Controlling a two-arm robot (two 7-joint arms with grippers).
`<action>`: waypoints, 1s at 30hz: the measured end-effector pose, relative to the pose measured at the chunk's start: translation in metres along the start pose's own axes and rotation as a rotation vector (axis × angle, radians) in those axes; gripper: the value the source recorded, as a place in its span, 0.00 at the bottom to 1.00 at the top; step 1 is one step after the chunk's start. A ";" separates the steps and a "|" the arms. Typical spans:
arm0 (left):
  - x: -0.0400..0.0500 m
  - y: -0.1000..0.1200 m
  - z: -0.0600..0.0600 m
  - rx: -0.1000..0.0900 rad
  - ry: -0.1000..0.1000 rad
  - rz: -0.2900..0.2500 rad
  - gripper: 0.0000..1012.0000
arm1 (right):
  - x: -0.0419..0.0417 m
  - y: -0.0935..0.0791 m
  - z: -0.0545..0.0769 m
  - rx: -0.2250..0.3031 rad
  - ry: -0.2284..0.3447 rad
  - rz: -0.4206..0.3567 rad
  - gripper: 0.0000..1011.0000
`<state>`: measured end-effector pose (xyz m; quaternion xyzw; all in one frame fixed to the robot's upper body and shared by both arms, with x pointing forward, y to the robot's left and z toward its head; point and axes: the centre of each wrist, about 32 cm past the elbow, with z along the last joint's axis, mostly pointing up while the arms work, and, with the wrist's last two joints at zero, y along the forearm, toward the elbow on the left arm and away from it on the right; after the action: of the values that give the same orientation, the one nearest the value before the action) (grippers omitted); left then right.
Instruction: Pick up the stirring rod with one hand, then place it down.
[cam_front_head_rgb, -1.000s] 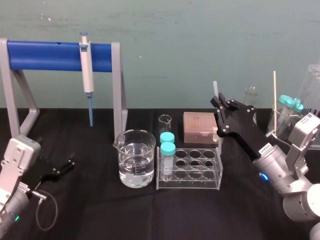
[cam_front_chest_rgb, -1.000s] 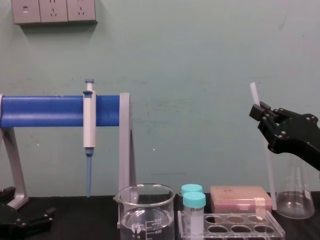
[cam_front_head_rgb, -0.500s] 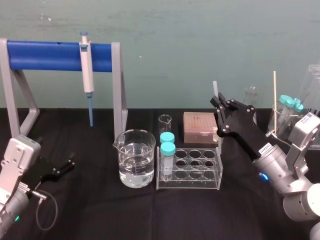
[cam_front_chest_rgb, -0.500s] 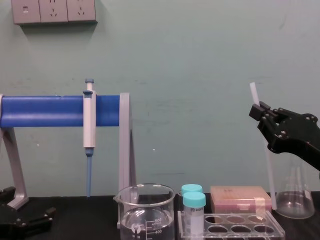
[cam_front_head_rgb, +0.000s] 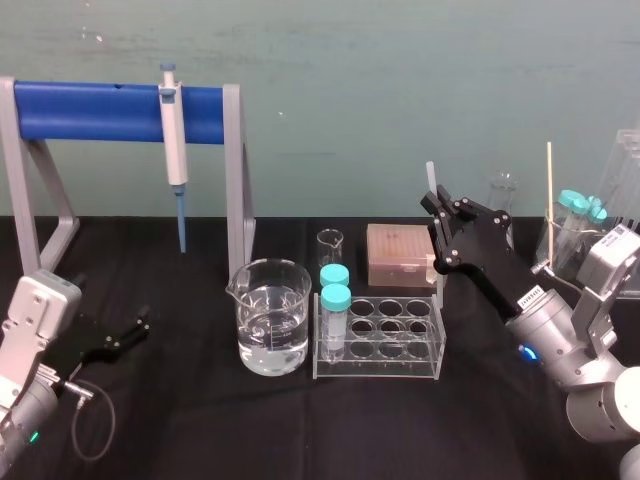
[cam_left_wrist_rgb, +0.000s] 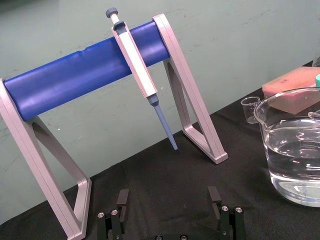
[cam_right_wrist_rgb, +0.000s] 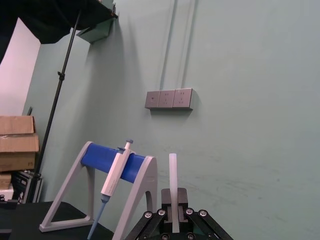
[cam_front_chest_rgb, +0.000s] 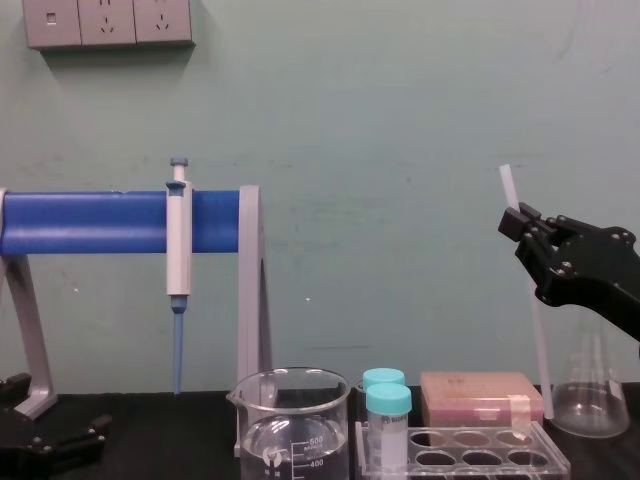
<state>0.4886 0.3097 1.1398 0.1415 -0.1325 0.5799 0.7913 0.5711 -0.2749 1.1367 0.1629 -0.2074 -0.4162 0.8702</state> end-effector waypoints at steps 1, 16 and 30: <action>0.0000 0.000 0.000 0.000 0.000 0.000 0.99 | 0.0000 0.000 0.000 0.000 0.000 0.000 0.06; 0.0000 0.000 0.000 0.000 0.000 0.000 0.99 | 0.0000 0.000 0.000 0.000 0.000 0.000 0.06; 0.0000 0.000 0.000 0.000 0.000 0.000 0.99 | 0.0000 0.000 0.000 0.000 0.000 0.000 0.06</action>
<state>0.4887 0.3097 1.1398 0.1415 -0.1325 0.5799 0.7913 0.5711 -0.2749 1.1367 0.1629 -0.2074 -0.4162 0.8702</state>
